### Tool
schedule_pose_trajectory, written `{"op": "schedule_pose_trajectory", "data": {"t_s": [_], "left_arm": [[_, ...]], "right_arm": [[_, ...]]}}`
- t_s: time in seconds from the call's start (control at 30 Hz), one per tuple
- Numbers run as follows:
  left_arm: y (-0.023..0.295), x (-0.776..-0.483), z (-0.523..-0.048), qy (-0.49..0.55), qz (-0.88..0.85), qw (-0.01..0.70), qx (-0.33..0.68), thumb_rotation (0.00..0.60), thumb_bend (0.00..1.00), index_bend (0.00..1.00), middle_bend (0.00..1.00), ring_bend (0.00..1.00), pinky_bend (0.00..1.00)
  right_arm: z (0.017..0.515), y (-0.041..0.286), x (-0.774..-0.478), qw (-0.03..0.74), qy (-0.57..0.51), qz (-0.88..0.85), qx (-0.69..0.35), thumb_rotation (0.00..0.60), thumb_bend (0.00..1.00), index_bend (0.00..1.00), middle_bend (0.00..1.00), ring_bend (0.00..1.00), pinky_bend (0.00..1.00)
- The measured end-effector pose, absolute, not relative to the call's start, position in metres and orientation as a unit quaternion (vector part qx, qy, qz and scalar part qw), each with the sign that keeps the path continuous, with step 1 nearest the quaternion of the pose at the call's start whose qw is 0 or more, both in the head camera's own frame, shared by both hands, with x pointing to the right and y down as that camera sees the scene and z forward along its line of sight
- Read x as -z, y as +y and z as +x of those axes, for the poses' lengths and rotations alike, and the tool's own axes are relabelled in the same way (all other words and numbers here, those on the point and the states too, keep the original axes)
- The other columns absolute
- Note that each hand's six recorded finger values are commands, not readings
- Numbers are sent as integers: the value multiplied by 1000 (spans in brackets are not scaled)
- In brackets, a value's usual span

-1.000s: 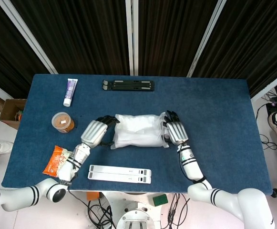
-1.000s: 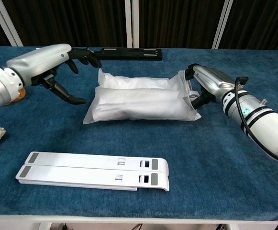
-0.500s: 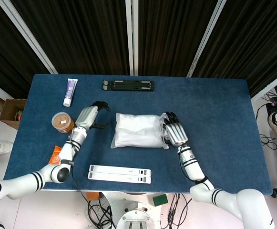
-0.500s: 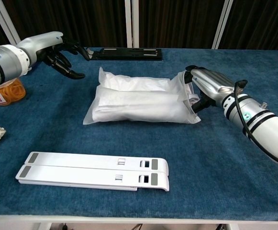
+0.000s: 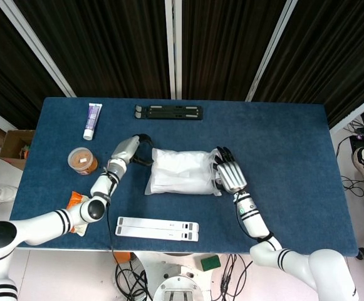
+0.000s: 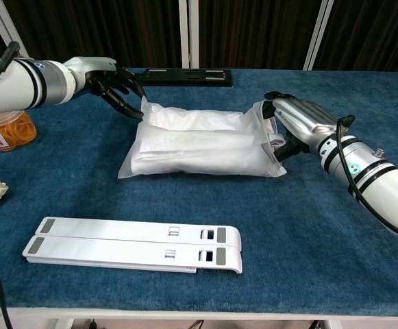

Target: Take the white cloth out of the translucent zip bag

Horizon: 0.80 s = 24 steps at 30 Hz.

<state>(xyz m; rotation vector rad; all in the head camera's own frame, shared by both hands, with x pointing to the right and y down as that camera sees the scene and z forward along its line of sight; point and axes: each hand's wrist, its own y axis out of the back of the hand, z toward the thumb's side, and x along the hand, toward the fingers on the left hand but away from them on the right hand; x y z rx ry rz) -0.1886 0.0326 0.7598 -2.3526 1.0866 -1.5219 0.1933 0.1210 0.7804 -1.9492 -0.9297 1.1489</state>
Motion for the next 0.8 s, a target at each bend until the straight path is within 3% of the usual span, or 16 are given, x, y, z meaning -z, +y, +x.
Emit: {"op": "schedule_pose_trajectory", "data": {"t_s": [0.43, 0.8], "left_arm": [[29, -763, -174, 353, -762, 100, 534, 575, 253, 453, 159, 89, 269], [28, -766, -168, 349, -760, 128, 534, 599, 373, 543, 203, 89, 269]], "right_arm": [[195, 120, -781, 335, -361, -754, -435, 600, 435, 801, 284, 0, 0], [196, 120, -781, 332, -365, -754, -434, 600, 436, 801, 287, 0, 0]]}}
